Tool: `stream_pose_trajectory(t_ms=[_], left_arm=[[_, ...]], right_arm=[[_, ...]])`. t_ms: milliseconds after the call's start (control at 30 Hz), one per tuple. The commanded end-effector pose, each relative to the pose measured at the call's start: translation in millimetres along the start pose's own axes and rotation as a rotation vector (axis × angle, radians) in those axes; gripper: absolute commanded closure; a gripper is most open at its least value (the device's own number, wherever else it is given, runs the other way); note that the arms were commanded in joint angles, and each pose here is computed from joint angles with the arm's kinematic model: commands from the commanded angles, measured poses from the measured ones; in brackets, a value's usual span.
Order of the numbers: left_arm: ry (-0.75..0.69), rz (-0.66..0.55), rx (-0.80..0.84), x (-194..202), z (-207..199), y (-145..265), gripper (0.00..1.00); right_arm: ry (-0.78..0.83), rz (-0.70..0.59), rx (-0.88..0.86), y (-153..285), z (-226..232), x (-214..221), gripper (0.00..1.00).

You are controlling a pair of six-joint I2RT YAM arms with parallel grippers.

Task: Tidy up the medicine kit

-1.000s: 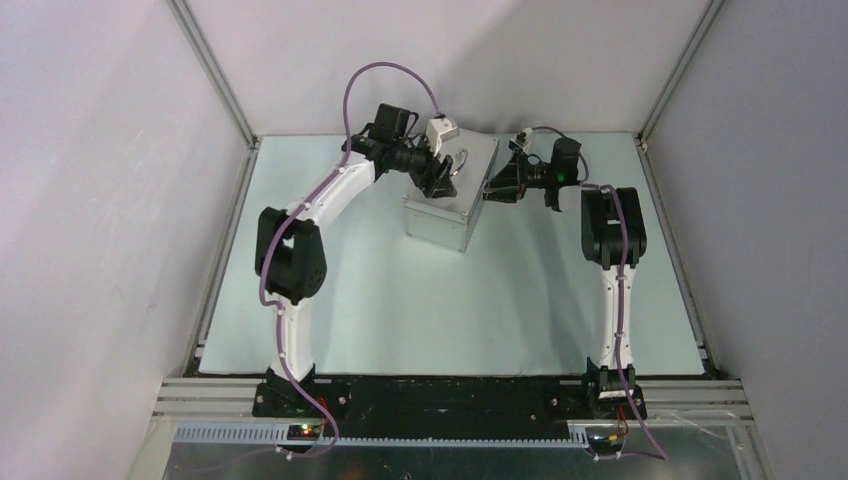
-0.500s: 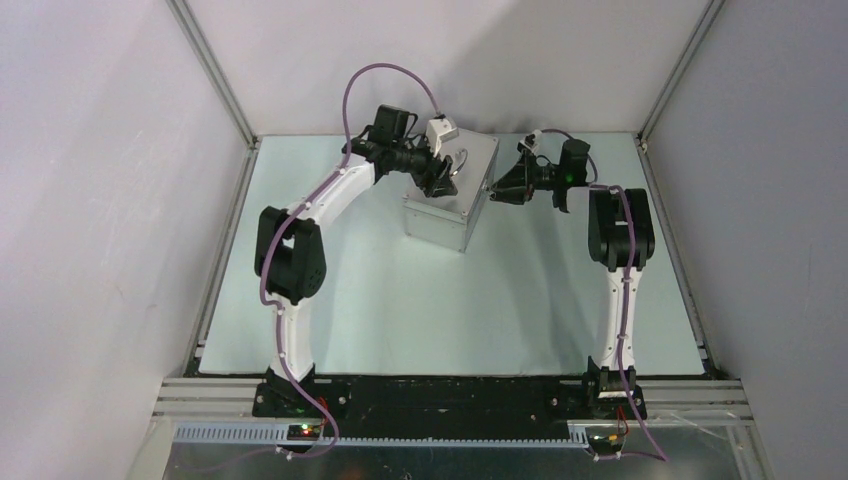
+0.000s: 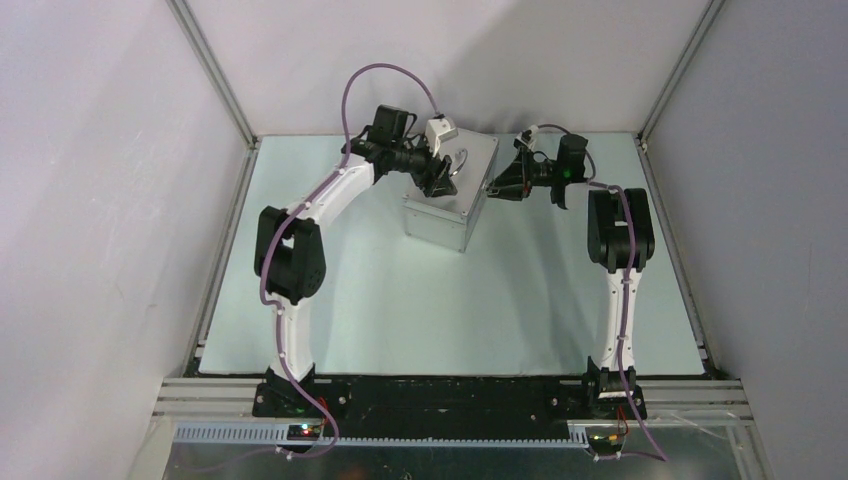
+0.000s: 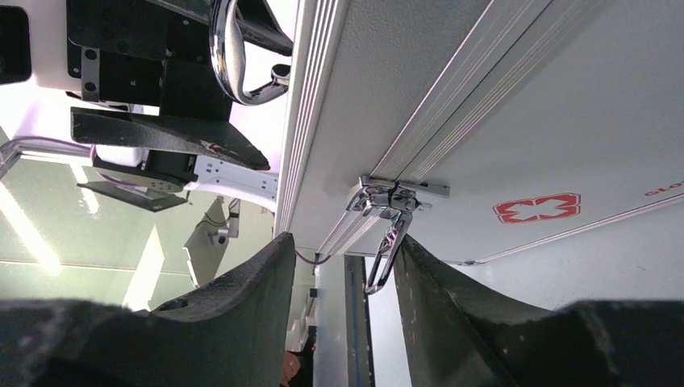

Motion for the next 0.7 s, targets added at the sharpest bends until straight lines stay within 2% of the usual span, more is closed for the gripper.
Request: stream_pose_trajectory(t_ms=[0, 467, 667], left_arm=[[0.149, 0.142, -0.017, 54, 10, -8, 0.24], [0.172, 0.148, -0.013, 64, 12, -11, 0.25], [0.181, 0.149, -0.008, 68, 12, -12, 0.25]], right_arm=[[0.140, 0.018, -0.027, -1, 39, -25, 0.49], [0.097, -0.005, 0.034, -3, 45, -30, 0.53], [0.083, -0.026, 0.111, 2, 48, -34, 0.54]])
Point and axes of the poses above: each gripper's point midway between its finger pads, its own y axis back along the fingers, its own z axis along the line the jaws close on, x = y × z, the point moved 2 cm from there along y, back along the fingers, and after that the axes turned 15 degrees about y, right-handed, at the moved point
